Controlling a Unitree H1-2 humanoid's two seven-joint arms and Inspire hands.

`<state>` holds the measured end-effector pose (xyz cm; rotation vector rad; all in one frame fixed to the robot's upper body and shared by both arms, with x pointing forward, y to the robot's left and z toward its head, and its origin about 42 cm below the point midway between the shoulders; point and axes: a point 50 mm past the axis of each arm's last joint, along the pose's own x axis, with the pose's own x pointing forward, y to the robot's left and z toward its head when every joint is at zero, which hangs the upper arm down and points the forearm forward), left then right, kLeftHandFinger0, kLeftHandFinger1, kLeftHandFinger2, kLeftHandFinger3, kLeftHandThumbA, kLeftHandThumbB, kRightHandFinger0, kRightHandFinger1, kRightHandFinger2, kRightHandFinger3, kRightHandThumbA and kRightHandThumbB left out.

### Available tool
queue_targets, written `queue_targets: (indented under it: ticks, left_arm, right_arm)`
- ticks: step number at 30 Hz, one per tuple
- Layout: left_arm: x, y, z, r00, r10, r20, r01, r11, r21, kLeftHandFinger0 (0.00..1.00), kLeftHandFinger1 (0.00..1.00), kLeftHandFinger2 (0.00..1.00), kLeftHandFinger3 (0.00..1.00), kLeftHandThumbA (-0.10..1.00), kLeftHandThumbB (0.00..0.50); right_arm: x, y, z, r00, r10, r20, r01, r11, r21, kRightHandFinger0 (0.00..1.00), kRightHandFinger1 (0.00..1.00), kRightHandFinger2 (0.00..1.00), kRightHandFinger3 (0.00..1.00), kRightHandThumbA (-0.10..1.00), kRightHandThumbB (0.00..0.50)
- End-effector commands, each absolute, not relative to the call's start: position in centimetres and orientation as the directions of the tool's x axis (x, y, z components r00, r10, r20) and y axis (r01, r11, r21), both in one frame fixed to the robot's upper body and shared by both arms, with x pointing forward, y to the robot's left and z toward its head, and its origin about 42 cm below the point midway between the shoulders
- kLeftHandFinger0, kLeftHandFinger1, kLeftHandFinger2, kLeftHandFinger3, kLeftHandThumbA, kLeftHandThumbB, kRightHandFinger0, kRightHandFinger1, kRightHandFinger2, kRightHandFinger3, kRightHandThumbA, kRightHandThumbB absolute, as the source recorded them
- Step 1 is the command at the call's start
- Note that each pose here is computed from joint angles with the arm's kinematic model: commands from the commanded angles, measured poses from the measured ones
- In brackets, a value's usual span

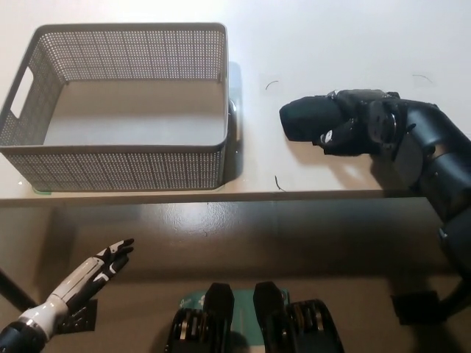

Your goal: Use the right hand to pick up the pencil case on the right hand side and put it into a grey container on the left side

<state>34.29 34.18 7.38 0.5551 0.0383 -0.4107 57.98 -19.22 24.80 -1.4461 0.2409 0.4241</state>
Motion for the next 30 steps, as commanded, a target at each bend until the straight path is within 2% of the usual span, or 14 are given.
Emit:
queue_targets:
  ticks: [1, 2, 4, 5, 6, 15, 16, 17, 19, 22, 23, 24, 26, 30]
  left_arm:
    - [35.2, 35.2, 9.2, 0.92, -0.382, -0.085, 0.364, 0.756, 0.544, 1.0, 1.0, 1.0, 1.0, 1.0, 0.496]
    - [35.4, 35.3, 9.5, 0.921, -0.38, -0.082, 0.359, 0.753, 0.551, 1.0, 1.0, 1.0, 1.0, 1.0, 0.5]
    - [35.4, 35.3, 9.5, 0.919, -0.386, -0.076, 0.363, 0.757, 0.543, 1.0, 1.0, 1.0, 1.0, 1.0, 0.497]
    - [35.6, 35.3, 9.8, 0.921, -0.383, -0.075, 0.359, 0.755, 0.549, 1.0, 1.0, 1.0, 1.0, 1.0, 0.496]
    - [35.6, 35.3, 9.8, 0.92, -0.385, -0.077, 0.361, 0.751, 0.553, 1.0, 1.0, 1.0, 1.0, 1.0, 0.495]
    - [35.9, 35.2, 9.8, 0.92, -0.384, -0.071, 0.358, 0.755, 0.549, 1.0, 1.0, 1.0, 1.0, 1.0, 0.491]
    - [35.9, 35.2, 9.9, 0.92, -0.385, -0.071, 0.357, 0.751, 0.556, 1.0, 1.0, 1.0, 1.0, 1.0, 0.491]
    - [36.0, 35.2, 10.0, 0.919, -0.388, -0.069, 0.357, 0.746, 0.563, 1.0, 1.0, 1.0, 1.0, 1.0, 0.487]
    - [36.1, 35.1, 10.0, 0.917, -0.391, -0.073, 0.363, 0.746, 0.559, 1.0, 1.0, 1.0, 1.0, 1.0, 0.491]
    - [36.3, 35.2, 10.1, 0.918, -0.389, -0.076, 0.364, 0.751, 0.55, 1.0, 1.0, 1.0, 1.0, 1.0, 0.498]
    - [36.2, 35.2, 10.2, 0.918, -0.389, -0.077, 0.363, 0.749, 0.553, 1.0, 1.0, 1.0, 1.0, 1.0, 0.497]
    - [36.2, 35.2, 10.2, 0.918, -0.388, -0.074, 0.361, 0.747, 0.558, 1.0, 1.0, 1.0, 1.0, 1.0, 0.492]
    - [36.2, 35.1, 10.2, 0.918, -0.389, -0.071, 0.359, 0.745, 0.563, 1.0, 1.0, 1.0, 1.0, 1.0, 0.489]
    - [36.2, 35.2, 10.2, 0.918, -0.389, -0.075, 0.361, 0.747, 0.558, 1.0, 1.0, 1.0, 1.0, 1.0, 0.487]
  right_arm:
    - [57.9, -19.6, 24.3, 0.915, 0.093, -0.392, -0.4, 0.107, -0.91, 0.0, 0.13, 0.37, 0.64, 0.7, 0.077]
    - [58.0, -19.6, 24.6, 0.917, 0.091, -0.389, -0.397, 0.107, -0.911, 0.0, 0.01, 0.18, 0.43, 0.75, 0.034]
    - [58.0, -19.6, 24.8, 0.921, 0.114, -0.374, -0.386, 0.115, -0.915, 0.0, 0.02, 0.23, 0.44, 0.85, 0.021]
    - [58.1, -19.5, 25.1, 0.923, 0.125, -0.365, -0.379, 0.124, -0.917, 0.41, 0.51, 0.66, 0.79, 0.94, 0.016]
    - [58.2, -19.6, 25.2, 0.924, 0.138, -0.355, -0.375, 0.158, -0.914, 1.0, 1.0, 1.0, 1.0, 1.0, 0.013]
    - [58.7, -20.1, 27.0, 0.956, 0.145, -0.255, -0.281, 0.196, -0.94, 0.98, 1.0, 1.0, 1.0, 0.9, 0.0]
    - [58.8, -20.2, 27.3, 0.958, 0.15, -0.243, -0.271, 0.204, -0.941, 0.42, 0.54, 0.69, 0.84, 0.84, 0.0]
    - [58.8, -20.3, 27.5, 0.961, 0.153, -0.231, -0.26, 0.21, -0.943, 0.17, 0.31, 0.49, 0.72, 0.79, 0.0]
    - [59.0, -20.7, 28.1, 0.967, 0.15, -0.207, -0.237, 0.216, -0.947, 0.0, 0.08, 0.31, 0.5, 0.72, 0.0]
    - [59.1, -21.0, 28.7, 0.971, 0.147, -0.189, -0.218, 0.217, -0.951, 0.08, 0.28, 0.5, 0.55, 0.7, 0.0]
    - [59.3, -21.1, 29.2, 0.973, 0.147, -0.179, -0.209, 0.222, -0.952, 0.22, 0.41, 0.57, 0.6, 0.69, 0.0]
    - [59.4, -21.2, 29.7, 0.974, 0.147, -0.171, -0.202, 0.229, -0.952, 0.05, 0.27, 0.44, 0.5, 0.7, 0.0]
    - [59.6, -21.2, 30.6, 0.978, 0.15, -0.143, -0.176, 0.24, -0.955, 0.0, 0.29, 0.48, 0.43, 0.73, 0.0]
    - [60.1, -20.8, 33.8, 0.981, 0.185, -0.049, -0.103, 0.294, -0.95, 0.12, 0.61, 0.91, 0.56, 0.8, 0.0]
